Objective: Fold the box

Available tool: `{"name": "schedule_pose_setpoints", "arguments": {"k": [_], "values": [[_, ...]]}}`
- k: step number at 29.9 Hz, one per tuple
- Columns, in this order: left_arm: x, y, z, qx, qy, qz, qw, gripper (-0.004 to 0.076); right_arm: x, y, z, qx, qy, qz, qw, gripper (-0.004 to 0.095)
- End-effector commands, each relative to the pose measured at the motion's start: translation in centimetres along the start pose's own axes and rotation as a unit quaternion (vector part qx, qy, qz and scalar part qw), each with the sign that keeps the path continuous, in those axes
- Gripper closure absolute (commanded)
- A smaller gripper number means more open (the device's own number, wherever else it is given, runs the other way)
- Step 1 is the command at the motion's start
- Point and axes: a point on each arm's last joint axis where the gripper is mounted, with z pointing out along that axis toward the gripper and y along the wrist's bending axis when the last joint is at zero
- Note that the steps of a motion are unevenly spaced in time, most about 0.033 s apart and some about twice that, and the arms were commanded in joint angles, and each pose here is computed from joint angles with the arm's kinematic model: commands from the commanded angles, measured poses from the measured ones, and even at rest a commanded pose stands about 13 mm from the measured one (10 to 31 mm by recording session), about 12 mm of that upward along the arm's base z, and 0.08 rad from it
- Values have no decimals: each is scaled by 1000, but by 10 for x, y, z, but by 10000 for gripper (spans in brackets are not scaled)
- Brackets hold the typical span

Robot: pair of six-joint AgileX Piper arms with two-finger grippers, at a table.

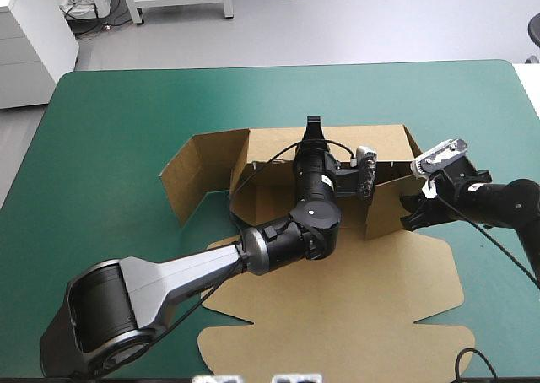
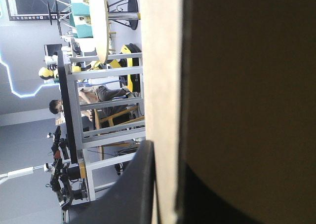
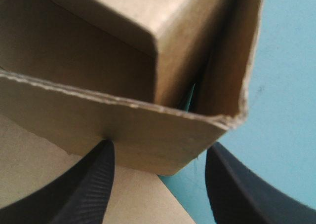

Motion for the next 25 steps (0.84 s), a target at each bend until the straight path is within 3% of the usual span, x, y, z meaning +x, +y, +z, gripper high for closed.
{"name": "schedule_pose_setpoints", "arguments": {"k": [1,7,12,19,22,25], "values": [[0,10,-10,13,-23,-36,999,734,-11,0,-12,17,-41,-1,999,381],[0,10,-10,13,-23,-40,999,734,-17,-4,-3,13,-72,36,997,382],[0,10,-10,13,-22,-40,999,734,-22,-5,19,-37,-95,52,993,393],[-1,10,-10,13,-25,-40,999,734,-25,-12,26,-18,-110,57,992,750],[-1,10,-10,13,-26,-40,999,734,-25,-12,26,-15,-113,50,992,850],[-1,10,-10,13,-26,-40,999,734,-25,-12,26,-16,-113,50,992,890]]}}
